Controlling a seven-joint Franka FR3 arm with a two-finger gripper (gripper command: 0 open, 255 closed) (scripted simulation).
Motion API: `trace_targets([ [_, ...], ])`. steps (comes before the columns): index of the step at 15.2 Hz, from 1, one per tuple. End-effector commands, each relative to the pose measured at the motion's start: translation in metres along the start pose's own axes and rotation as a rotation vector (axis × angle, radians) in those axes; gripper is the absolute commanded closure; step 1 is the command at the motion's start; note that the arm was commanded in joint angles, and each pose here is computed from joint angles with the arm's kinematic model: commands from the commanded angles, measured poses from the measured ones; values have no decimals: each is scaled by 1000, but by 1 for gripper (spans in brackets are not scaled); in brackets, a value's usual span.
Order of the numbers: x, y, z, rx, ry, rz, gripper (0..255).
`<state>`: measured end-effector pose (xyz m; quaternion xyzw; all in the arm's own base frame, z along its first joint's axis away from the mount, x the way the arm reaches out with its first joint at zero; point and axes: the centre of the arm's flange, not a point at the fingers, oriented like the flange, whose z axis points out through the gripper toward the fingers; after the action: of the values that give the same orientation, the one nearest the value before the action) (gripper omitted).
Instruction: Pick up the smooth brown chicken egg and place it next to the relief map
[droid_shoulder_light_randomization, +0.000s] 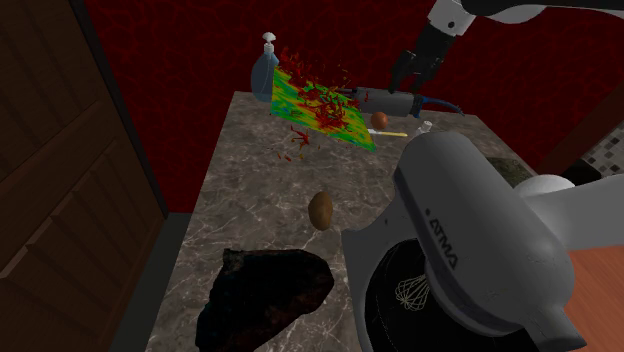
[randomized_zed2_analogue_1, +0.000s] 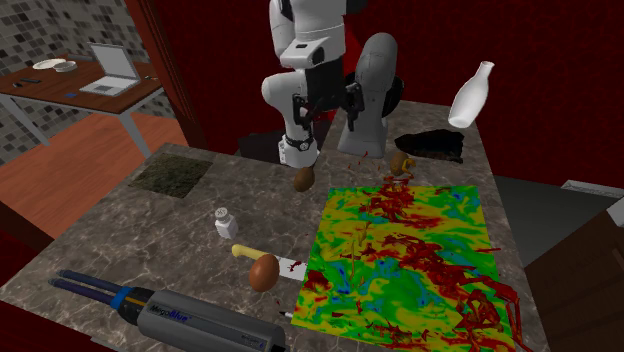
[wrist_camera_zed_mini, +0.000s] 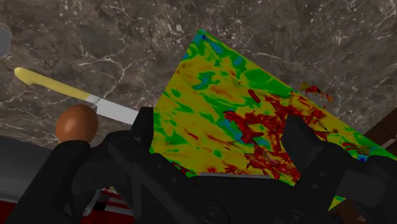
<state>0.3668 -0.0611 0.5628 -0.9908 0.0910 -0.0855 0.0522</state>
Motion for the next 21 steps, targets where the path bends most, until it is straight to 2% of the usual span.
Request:
trace_targets([
  [1,10,19,14,5,14,29,0],
  [21,106,204,170,60,131,315,0],
])
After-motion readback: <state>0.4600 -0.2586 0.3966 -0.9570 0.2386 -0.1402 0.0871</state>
